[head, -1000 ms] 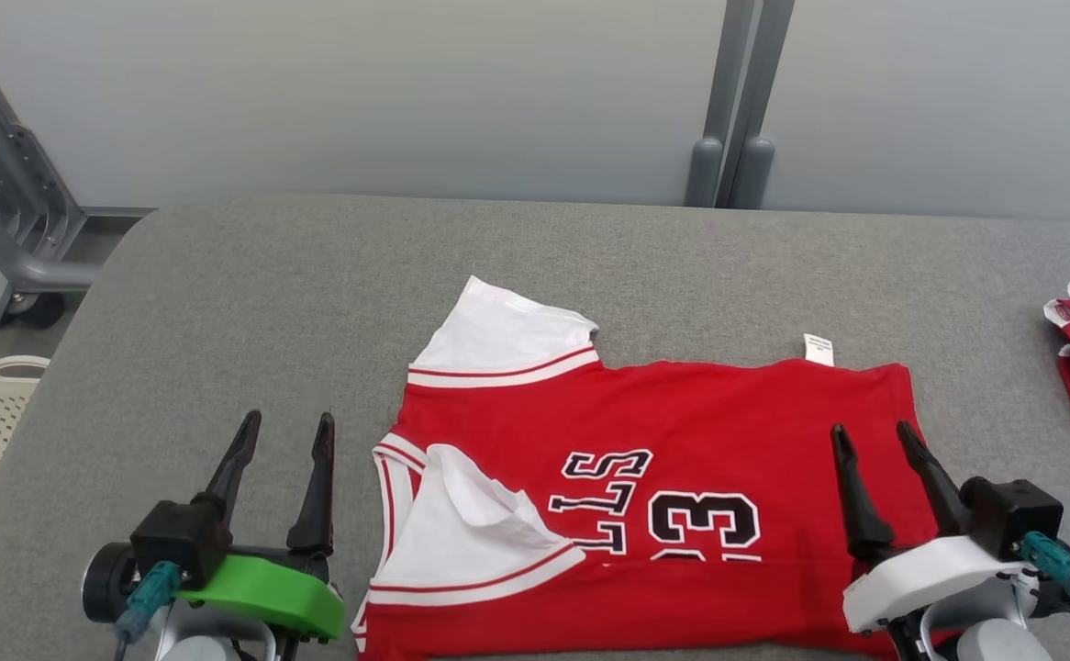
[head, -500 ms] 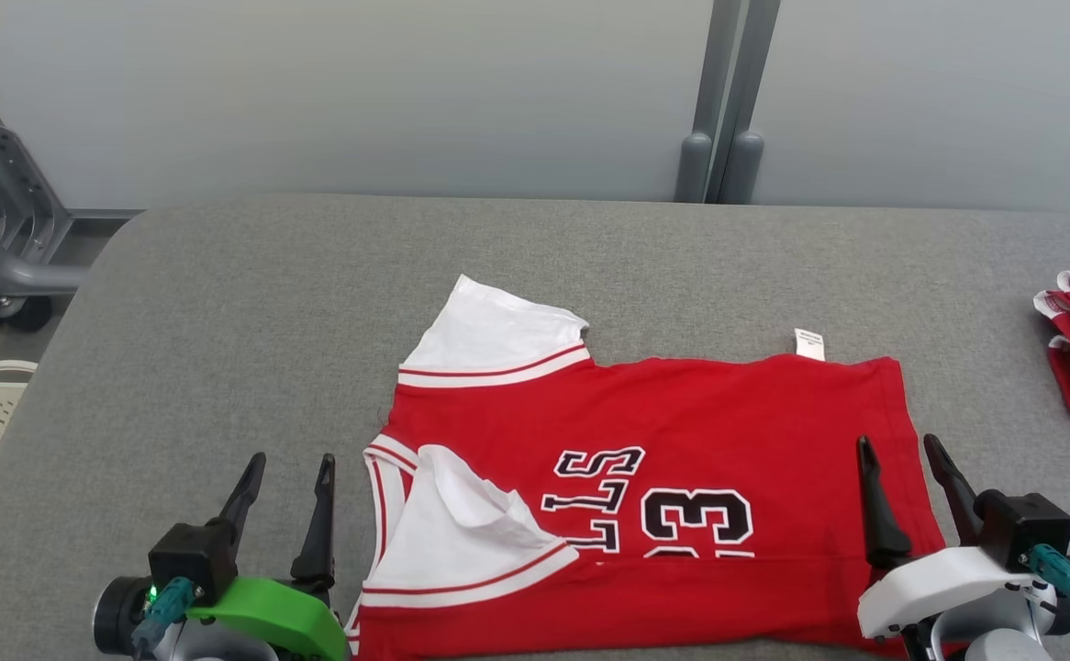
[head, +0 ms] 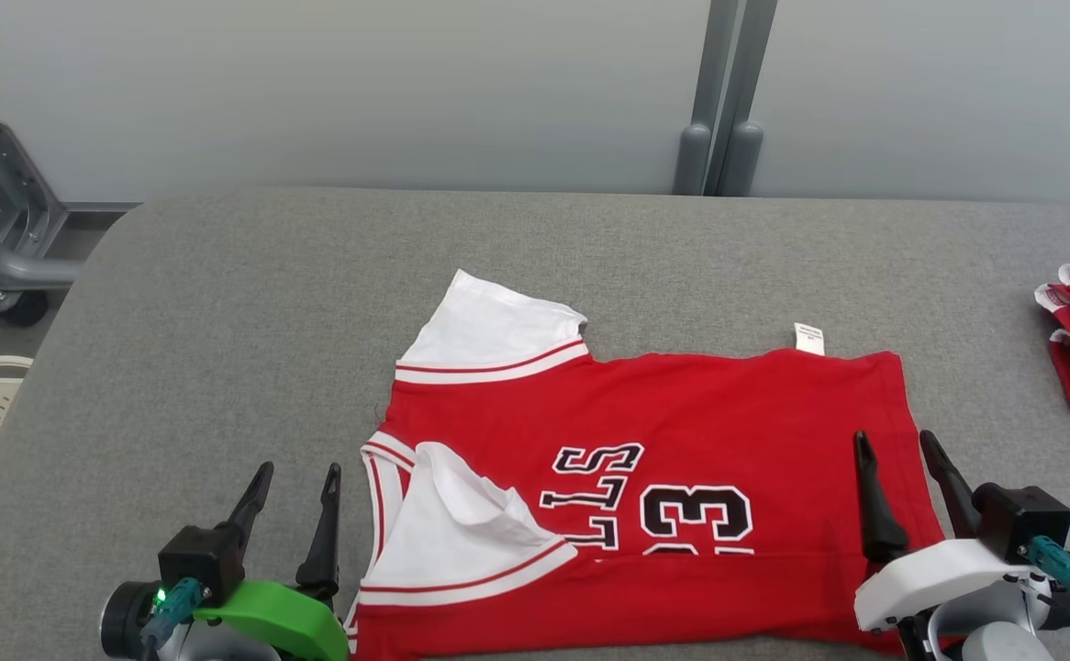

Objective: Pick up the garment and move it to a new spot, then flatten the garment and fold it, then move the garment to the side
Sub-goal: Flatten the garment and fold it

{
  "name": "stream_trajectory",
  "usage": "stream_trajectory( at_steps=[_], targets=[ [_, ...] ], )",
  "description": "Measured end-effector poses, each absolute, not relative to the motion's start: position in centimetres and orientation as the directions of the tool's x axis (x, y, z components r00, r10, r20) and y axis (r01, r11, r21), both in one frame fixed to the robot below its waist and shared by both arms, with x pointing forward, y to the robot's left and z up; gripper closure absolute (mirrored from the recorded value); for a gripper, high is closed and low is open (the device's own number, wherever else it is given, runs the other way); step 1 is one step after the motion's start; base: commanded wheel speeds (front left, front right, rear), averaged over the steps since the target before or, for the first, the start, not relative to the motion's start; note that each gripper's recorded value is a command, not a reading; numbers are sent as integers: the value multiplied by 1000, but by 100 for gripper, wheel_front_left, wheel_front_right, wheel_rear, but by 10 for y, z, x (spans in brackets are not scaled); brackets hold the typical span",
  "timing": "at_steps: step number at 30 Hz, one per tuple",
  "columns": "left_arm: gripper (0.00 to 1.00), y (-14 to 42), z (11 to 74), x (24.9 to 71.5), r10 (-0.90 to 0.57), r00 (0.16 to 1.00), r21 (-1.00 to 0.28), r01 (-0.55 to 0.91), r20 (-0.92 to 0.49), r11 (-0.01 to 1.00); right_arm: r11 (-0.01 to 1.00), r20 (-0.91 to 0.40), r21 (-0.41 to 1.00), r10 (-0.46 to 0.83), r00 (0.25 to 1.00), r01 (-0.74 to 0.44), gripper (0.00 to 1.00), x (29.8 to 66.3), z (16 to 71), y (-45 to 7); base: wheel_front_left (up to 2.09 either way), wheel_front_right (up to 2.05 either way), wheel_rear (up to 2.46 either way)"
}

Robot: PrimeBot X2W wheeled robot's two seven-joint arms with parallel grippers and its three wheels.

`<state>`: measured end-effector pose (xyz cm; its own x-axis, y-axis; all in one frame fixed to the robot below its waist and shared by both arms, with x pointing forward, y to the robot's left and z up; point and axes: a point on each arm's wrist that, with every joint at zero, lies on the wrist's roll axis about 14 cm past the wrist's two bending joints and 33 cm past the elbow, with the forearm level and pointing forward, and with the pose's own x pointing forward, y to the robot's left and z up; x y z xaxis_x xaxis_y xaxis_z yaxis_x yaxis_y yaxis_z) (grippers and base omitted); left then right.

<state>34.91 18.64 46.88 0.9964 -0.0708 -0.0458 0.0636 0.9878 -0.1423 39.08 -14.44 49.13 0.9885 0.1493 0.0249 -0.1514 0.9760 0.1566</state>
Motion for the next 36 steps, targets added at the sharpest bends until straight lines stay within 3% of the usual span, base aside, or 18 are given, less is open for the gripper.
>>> stream_trajectory(
  at_steps=[10, 17, 27, 36],
  targets=[
    [0, 175, 458, 364, -115, 989, -132, 101, -96, 986, 976, -55, 166, 148, 987, -137, 0, 403, 481, -146, 0, 0, 0],
    [0, 162, 467, 419, -188, 969, -93, 174, -160, 980, 958, -247, 90, 285, 926, -271, 0, 434, 473, -122, 0, 0, 0],
    [0, 151, 460, 513, -244, 878, 4, 270, -412, 963, 916, -528, 8, 344, 776, -401, 0, 482, 461, -125, 0, 0, 0],
    [0, 139, 419, 561, -258, 751, 8, 331, -608, 944, 890, -609, -88, 307, 731, -447, 0, 521, 455, -145, 0, 0, 0]
  ],
)
